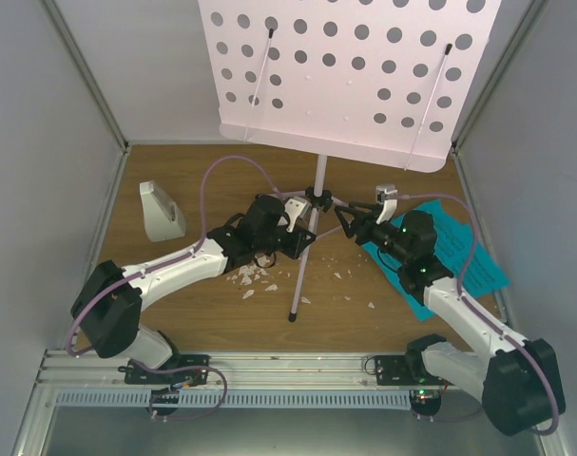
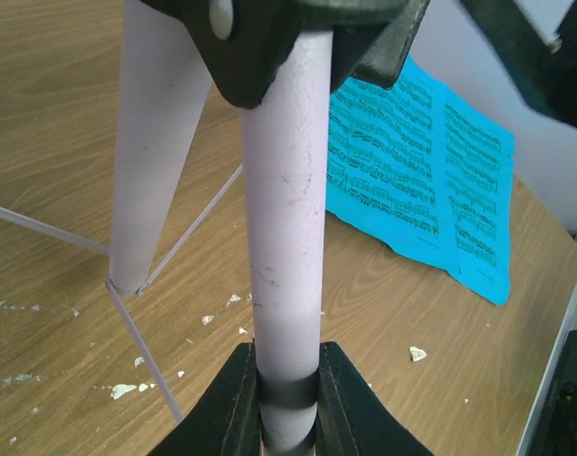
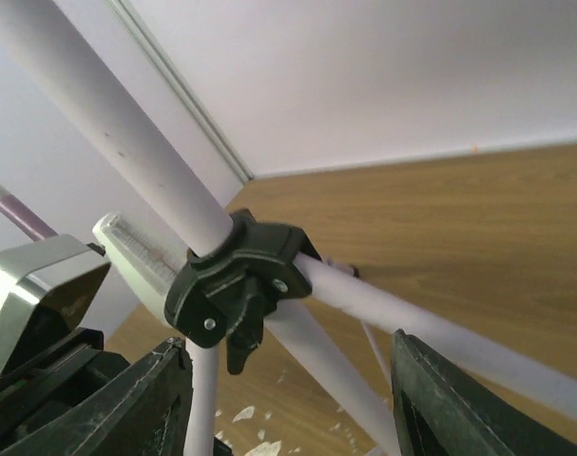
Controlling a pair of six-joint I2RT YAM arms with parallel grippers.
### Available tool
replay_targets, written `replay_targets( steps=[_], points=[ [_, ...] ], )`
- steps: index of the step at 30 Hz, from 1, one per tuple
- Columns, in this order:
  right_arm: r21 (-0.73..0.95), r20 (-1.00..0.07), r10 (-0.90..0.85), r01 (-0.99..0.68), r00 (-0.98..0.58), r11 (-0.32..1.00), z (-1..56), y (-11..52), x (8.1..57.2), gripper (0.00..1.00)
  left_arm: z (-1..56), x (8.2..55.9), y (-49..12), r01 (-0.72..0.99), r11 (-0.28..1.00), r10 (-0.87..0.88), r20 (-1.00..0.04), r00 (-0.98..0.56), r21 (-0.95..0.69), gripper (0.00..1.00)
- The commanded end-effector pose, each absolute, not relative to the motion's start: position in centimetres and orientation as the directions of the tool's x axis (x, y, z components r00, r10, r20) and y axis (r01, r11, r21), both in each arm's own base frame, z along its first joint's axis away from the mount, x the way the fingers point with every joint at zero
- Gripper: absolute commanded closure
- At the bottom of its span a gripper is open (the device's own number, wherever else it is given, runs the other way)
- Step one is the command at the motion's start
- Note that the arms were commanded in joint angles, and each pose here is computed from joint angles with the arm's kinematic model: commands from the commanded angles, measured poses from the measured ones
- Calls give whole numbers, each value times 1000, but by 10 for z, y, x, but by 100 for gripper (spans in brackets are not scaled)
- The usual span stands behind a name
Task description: Pack up the instrument practice props
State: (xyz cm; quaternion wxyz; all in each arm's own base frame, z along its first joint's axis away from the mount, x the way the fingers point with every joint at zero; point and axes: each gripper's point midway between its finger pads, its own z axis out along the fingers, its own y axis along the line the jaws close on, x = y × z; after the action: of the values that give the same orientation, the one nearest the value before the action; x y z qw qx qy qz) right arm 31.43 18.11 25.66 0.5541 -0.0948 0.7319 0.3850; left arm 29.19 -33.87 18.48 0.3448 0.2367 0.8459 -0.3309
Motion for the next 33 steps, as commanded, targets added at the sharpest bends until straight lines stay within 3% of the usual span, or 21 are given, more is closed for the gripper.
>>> replay_targets(
  steps=[1, 6, 11, 15, 22, 27, 33],
  points=[
    [572, -817, 349, -570, -459, 590, 255, 187, 315, 41, 189, 302, -340, 632, 679, 170, -757, -631, -373, 100],
    [577, -812, 333, -578, -479, 577, 251, 188, 326, 42, 190, 301, -341, 633, 672, 168, -754, -635, -383, 100],
    [555, -826, 296, -603, -480, 573, 252, 195, 338, 52, 190, 301, -342, 634, 670, 168, -753, -637, -387, 100],
    [509, -857, 257, -650, -447, 565, 258, 199, 338, 54, 193, 301, -343, 635, 667, 166, -753, -637, -390, 100],
    [533, -845, 289, -667, -449, 521, 265, 202, 331, 55, 194, 301, -342, 633, 673, 168, -753, -636, -384, 100],
    [493, -869, 242, -708, -431, 506, 266, 217, 327, 48, 192, 300, -343, 637, 668, 181, -747, -640, -384, 100],
    [449, -890, 201, -712, -409, 540, 258, 220, 333, 65, 192, 300, -342, 635, 672, 182, -746, -641, -382, 100]
  ],
)
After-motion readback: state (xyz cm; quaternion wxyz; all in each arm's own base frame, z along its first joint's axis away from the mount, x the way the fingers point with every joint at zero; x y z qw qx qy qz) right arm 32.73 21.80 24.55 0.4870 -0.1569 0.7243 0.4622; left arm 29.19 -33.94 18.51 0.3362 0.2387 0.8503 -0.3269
